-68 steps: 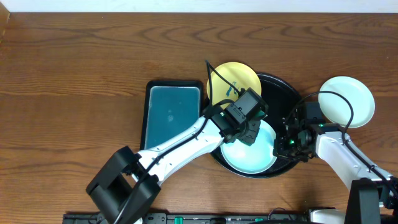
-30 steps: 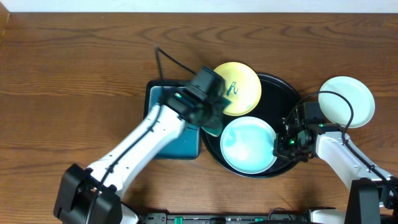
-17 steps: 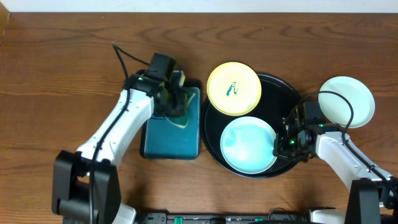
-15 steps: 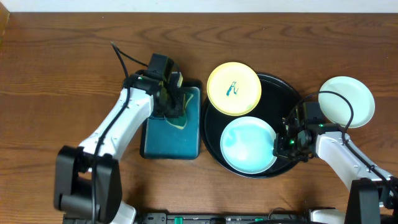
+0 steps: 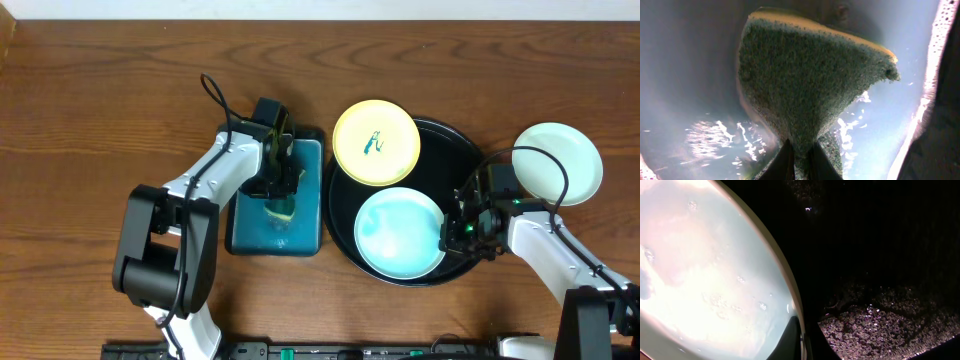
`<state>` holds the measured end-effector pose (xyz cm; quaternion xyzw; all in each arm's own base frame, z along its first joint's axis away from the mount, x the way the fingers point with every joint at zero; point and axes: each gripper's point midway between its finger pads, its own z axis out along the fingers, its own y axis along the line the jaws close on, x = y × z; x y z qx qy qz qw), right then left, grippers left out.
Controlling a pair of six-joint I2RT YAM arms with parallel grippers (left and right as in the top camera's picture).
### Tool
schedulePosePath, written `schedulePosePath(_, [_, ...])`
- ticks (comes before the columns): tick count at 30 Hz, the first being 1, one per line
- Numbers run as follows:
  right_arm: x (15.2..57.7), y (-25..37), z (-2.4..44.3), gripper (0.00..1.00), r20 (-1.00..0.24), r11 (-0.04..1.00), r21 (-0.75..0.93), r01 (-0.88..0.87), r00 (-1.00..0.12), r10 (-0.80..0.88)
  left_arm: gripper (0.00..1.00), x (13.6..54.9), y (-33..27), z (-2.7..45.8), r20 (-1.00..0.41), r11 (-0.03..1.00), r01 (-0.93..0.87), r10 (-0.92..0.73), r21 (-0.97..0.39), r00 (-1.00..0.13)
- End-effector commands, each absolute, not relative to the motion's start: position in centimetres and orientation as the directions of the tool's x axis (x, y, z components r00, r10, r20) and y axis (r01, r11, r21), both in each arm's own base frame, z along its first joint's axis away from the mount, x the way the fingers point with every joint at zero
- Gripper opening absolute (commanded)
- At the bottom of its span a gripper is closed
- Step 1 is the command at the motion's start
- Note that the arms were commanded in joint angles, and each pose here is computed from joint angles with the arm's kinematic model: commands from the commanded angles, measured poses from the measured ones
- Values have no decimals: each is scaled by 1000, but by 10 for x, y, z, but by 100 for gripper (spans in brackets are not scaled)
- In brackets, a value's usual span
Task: Clean dirty plates on tray and stack at the side
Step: 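Rub the green sponge in the blue tray water with the left gripper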
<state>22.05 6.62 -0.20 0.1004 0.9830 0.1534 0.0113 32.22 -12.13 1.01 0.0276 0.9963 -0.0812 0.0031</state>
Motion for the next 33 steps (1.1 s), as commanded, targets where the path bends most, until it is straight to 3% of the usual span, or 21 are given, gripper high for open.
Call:
schedulePosePath(1, [198, 51, -22, 1, 69, 959, 193, 206, -978, 196, 7, 311, -110, -20, 77, 995, 2, 10, -99, -997])
schedulePosePath(8, [197, 51, -22, 1, 71, 959, 193, 206, -978, 196, 7, 311, -110, -4, 64, 995, -15, -8, -102, -998])
schedulePosePath(19, [198, 51, -22, 1, 69, 959, 193, 206, -978, 196, 8, 332, -114, 84, -186, 987, 17, -13, -161, -983])
schedulePosePath(33, [198, 51, -22, 1, 69, 959, 194, 206, -978, 196, 8, 320, -107, 30, -51, 995, -20, -25, -103, -998])
